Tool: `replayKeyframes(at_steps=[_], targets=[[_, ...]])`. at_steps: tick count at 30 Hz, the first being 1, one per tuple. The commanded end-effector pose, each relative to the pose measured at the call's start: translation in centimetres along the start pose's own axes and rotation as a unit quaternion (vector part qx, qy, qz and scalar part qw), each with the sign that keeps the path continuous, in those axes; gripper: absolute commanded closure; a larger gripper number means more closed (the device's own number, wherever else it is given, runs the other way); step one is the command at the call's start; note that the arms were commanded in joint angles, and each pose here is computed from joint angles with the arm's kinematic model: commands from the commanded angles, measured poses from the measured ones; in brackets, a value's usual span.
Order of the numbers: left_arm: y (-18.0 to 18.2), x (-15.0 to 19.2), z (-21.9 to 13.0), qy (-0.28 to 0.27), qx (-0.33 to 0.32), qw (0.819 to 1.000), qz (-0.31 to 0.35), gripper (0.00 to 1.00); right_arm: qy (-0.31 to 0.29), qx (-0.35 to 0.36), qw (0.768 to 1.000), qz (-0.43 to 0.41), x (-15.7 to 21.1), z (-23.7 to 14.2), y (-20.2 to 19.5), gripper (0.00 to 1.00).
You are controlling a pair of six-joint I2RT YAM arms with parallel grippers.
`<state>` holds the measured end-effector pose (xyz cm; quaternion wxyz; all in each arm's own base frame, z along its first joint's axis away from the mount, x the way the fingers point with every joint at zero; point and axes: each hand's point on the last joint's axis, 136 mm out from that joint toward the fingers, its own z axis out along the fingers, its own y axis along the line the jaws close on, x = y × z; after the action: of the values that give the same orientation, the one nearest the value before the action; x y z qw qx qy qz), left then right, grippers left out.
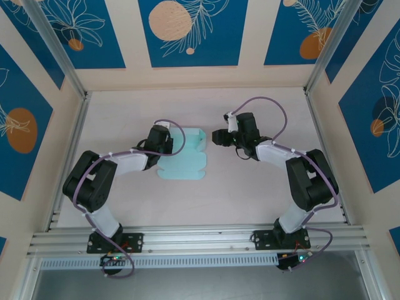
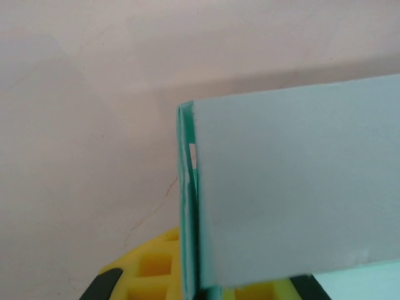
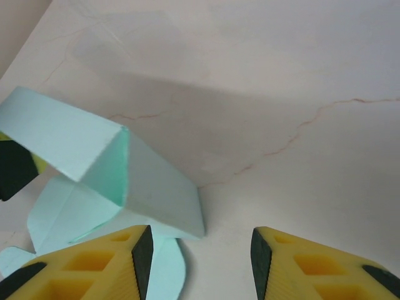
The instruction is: Fold the paper box
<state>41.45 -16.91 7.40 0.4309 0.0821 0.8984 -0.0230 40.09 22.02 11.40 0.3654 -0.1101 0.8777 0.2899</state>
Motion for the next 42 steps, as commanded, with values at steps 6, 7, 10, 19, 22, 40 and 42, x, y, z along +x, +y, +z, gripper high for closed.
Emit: replayKeyframes(at_steps=[6,7,10,19,22,40,42], targets=[[-0.3,-1.0,-0.5,-0.019,-0.005,1.0,0.008,1.0,0.025,-0.094,0.995,0.016,-1.0,0.2,2.4,0.41],[-0.4,-1.0,-0.5,-0.019,-0.005,1.0,0.01,1.0,0.028,-0.101,0.994,0.017,-1.3,0.2,2.7,0.39],[-0.4,-0.9,-0.5,-0.019,-0.006,1.0,0.011,1.0,0.034,-0.111,0.993,0.023,-2.2,0.4,3.3,0.3],[-0.4,-1.0,-0.5,-0.02,-0.006,1.0,0.011,1.0,0.106,-0.11,0.987,0.059,-2.2,2.7,3.1,0.27],[-0.4,-1.0,-0.5,-0.02,-0.007,1.0,0.011,1.0,0.126,-0.116,0.984,0.055,-1.4,3.3,3.7,0.26],[-0.5,-0.8,-0.3,-0.015,-0.006,1.0,0.006,1.0,0.122,-0.153,0.98,0.043,-0.5,1.4,6.2,0.28],[-0.5,-0.8,-0.3,-0.015,-0.007,1.0,0.007,1.0,0.104,-0.15,0.982,0.04,-1.0,0.6,5.9,0.28]])
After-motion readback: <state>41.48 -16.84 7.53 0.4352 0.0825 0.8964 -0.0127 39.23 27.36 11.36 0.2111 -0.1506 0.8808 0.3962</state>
